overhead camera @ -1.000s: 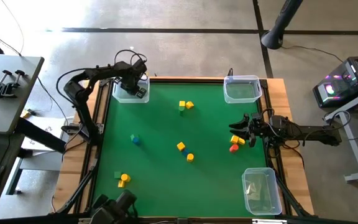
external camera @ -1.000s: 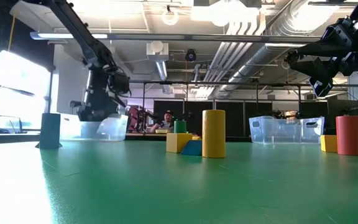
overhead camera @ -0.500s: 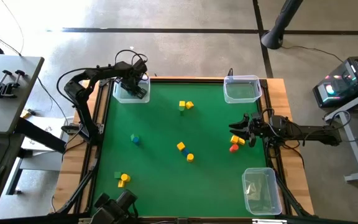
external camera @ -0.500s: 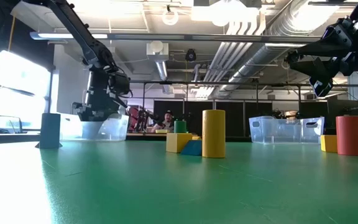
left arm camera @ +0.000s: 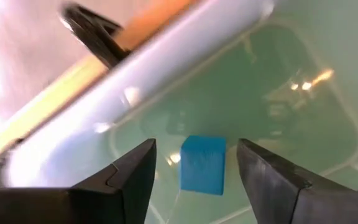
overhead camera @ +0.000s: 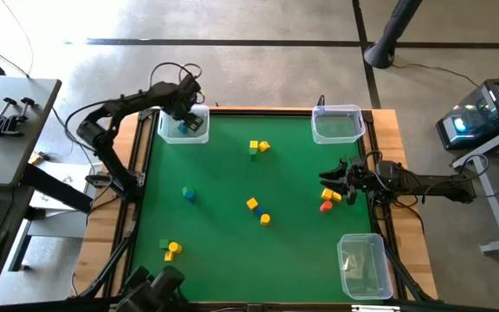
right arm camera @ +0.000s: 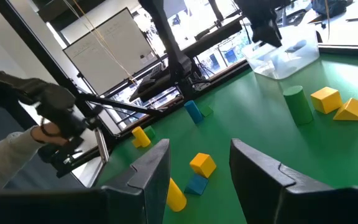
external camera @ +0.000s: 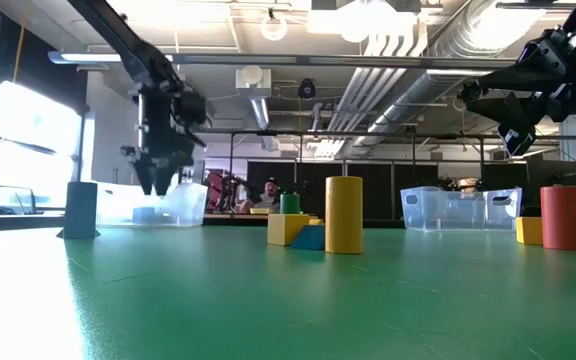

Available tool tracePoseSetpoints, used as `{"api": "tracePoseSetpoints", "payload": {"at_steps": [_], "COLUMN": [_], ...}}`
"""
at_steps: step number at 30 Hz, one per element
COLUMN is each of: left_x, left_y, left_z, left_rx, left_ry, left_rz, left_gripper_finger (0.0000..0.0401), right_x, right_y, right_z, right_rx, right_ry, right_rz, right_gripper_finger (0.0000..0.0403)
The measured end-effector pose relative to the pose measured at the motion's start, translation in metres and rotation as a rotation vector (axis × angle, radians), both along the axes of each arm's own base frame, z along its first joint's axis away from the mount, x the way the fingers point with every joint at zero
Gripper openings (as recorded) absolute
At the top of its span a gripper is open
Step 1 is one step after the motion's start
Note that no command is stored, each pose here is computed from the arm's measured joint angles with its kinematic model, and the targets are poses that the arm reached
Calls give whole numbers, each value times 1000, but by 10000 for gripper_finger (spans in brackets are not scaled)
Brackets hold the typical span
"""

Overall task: Sort blocks by size
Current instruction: Put the green cylindrical block into the top right transparent bin

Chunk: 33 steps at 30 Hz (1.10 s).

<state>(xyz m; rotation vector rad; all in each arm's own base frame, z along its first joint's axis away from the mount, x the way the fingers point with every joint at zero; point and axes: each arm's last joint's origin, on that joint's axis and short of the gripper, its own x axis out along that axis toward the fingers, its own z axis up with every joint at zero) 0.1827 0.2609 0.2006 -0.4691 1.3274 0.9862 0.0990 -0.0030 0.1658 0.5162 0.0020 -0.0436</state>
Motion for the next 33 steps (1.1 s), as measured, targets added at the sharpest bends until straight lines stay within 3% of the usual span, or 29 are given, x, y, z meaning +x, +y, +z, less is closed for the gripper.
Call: {"api": "tracePoseSetpoints", "payload": {"at_steps": [7, 13, 18, 21, 25, 33], "left_x": [-1, 26, 64, 86, 113, 167], "left_y": [-29, -74, -121, -146, -170, -185], "left_z": [56, 98, 112, 114, 104, 48], "left_rx": [84, 168, 273, 310, 309, 231], "left_ry": [-218, -464, -524, -568, -604, -602], "left_rz": [-109, -487, -831, -971, -1073, -1100], "left_gripper_finger": [220, 220, 220, 220, 220, 221], "right_x": [0, 0, 0, 0, 0, 0], "right_y": [0, 0, 0, 0, 0, 0], "right_z": [0, 0, 0, 0, 0, 0], "right_rx": [0, 0, 0, 0, 0, 0], "right_ry": [0, 0, 0, 0, 0, -1], "right_rz": [0, 0, 0, 0, 0, 0], "right_gripper_finger": [156, 156, 156, 156, 156, 156]}}
